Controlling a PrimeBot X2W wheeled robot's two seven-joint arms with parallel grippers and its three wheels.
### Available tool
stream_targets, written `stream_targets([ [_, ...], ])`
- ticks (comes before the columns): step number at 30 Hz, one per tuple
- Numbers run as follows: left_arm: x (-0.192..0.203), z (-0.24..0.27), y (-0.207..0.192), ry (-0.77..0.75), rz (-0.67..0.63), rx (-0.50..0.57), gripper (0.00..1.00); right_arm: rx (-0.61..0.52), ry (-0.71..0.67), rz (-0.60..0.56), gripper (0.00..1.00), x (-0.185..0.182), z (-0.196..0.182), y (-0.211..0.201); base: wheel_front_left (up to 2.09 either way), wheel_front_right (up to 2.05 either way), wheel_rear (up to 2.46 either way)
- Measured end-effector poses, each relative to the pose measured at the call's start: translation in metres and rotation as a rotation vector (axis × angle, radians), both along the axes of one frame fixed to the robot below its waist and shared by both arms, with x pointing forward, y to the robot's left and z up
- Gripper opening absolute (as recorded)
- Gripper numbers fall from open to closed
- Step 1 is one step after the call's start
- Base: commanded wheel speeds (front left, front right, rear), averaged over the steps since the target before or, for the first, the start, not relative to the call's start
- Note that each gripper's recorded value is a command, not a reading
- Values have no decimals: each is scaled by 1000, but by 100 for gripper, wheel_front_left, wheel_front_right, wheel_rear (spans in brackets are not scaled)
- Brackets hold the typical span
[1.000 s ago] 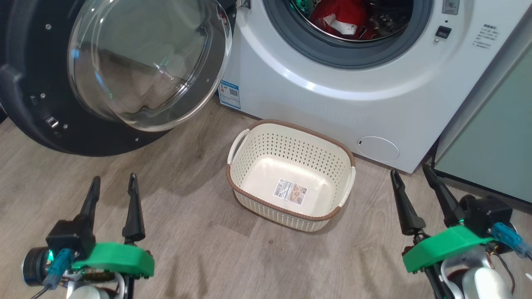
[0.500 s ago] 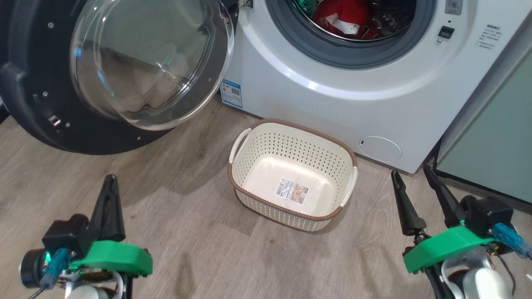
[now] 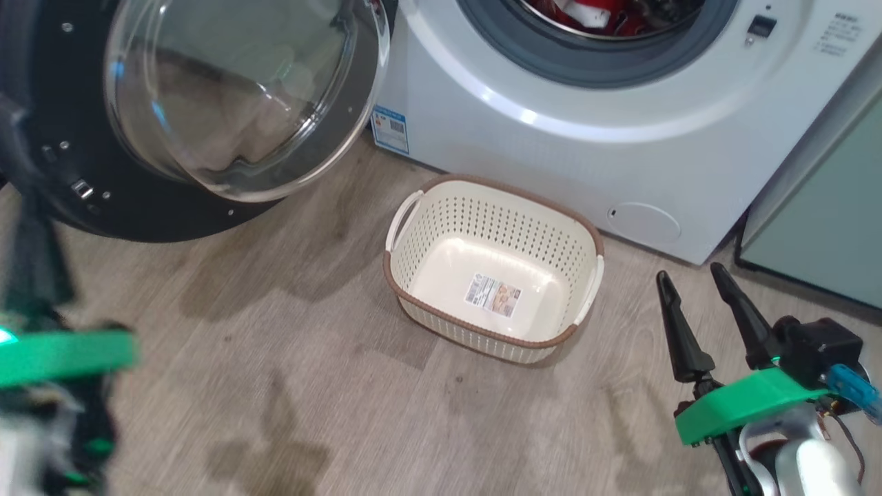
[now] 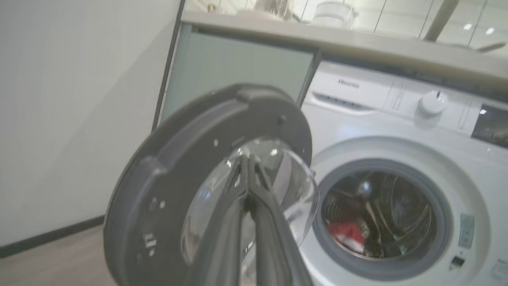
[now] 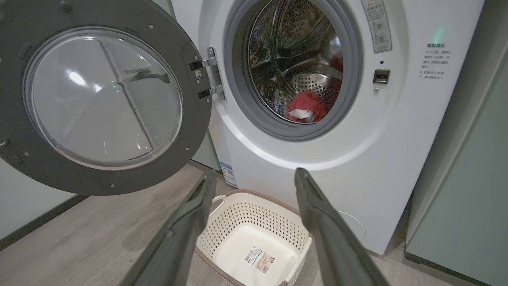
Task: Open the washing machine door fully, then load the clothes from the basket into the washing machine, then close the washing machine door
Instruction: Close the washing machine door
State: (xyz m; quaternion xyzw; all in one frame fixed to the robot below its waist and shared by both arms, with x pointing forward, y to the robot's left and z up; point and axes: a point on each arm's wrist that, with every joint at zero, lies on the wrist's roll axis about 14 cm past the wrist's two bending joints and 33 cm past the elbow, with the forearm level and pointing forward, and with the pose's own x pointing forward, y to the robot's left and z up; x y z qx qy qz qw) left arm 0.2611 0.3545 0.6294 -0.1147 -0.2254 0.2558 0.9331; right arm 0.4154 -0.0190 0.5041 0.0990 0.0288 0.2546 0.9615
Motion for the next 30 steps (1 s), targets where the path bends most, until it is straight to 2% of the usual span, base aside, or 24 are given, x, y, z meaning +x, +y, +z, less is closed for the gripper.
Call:
stream_targets([
  [6,1,59,45,-251,-36,-81,0,-3,16,-7,100,6,-8,-2,0,0,0],
  [13,15,89,116,-438,-76,-336,0,-8,22,-19,100,17,-11,-4,0,0,0],
  [17,18,73,163,-436,-11,-483,0,-17,27,-26,100,21,-15,-7,0,0,0],
  [22,29,39,197,-415,54,-655,0,-30,40,-46,100,27,-21,-14,0,0,0],
  [25,34,20,212,-403,108,-727,0,-38,44,-54,100,32,-24,-17,0,0,0],
  [30,39,-8,227,-340,182,-790,0,-50,52,-72,100,40,-30,-23,0,0,0],
])
